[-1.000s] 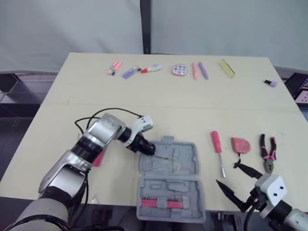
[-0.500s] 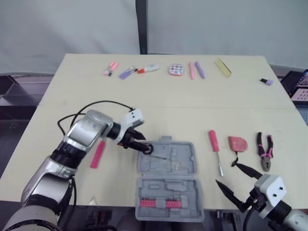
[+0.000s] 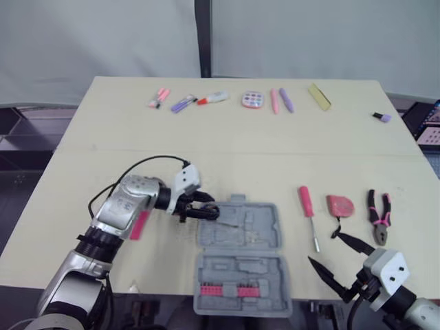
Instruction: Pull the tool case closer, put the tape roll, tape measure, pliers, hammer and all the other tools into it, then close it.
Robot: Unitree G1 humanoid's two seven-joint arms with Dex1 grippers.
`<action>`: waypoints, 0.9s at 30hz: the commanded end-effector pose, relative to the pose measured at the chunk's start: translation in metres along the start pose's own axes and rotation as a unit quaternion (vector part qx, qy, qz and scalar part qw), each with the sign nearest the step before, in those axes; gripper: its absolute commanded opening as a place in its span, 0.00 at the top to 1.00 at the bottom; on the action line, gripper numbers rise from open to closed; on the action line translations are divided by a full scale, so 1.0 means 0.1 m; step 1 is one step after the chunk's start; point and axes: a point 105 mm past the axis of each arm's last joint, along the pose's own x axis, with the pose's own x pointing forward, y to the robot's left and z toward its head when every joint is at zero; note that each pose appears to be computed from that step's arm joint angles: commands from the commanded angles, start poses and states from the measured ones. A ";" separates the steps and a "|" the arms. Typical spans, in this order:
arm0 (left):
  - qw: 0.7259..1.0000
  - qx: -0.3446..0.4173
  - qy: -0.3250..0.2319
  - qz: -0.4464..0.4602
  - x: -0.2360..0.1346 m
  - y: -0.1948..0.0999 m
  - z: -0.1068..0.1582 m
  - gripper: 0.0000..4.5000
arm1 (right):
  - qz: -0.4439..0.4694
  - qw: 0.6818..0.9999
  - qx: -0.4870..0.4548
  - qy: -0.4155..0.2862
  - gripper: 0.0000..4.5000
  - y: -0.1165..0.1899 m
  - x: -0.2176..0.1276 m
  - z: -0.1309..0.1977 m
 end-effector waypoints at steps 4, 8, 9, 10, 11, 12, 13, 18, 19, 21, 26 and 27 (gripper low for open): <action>0.999 0.025 -0.035 0.030 -0.01 0.09 0.04 0.45 | -0.003 1.000 -0.010 -0.009 0.00 -0.03 -0.02 0.06; 0.998 0.043 -0.041 0.035 0.00 0.10 0.00 0.45 | -0.007 1.000 -0.011 -0.008 0.00 -0.05 -0.03 0.05; 0.998 0.042 -0.042 0.038 0.00 0.11 -0.01 0.45 | -0.007 1.000 -0.011 -0.008 0.00 -0.05 -0.03 0.05; 0.997 0.043 -0.041 0.041 0.00 0.12 -0.01 0.45 | -0.007 1.000 -0.011 -0.008 0.00 -0.05 -0.03 0.05; 0.997 0.045 -0.041 0.043 0.00 0.12 -0.02 0.45 | -0.007 1.000 -0.011 -0.007 0.00 -0.05 -0.03 0.05; 0.997 0.046 -0.041 0.044 0.00 0.12 -0.03 0.45 | -0.006 1.000 -0.011 -0.007 0.00 -0.05 -0.03 0.05; 0.997 0.046 -0.040 0.043 0.01 0.12 -0.03 0.45 | -0.006 1.000 -0.011 -0.007 0.00 -0.05 -0.03 0.05; 0.997 0.054 -0.039 0.038 0.07 0.07 -0.11 0.45 | -0.006 1.000 -0.012 -0.007 0.00 -0.06 -0.03 0.05; 0.997 0.054 -0.042 0.041 0.08 0.06 -0.12 0.45 | -0.006 1.000 -0.013 -0.007 0.00 -0.06 -0.03 0.06; 0.996 0.055 -0.049 0.045 0.10 0.06 -0.13 0.45 | -0.007 1.000 -0.012 -0.006 0.00 -0.06 -0.03 0.06; 0.996 0.051 -0.058 0.051 0.12 0.05 -0.13 0.86 | -0.006 1.000 -0.012 -0.005 0.00 -0.05 -0.05 0.06; 0.996 0.052 -0.057 0.052 0.12 0.05 -0.14 0.98 | -0.006 1.000 -0.012 -0.004 0.00 -0.05 -0.05 0.06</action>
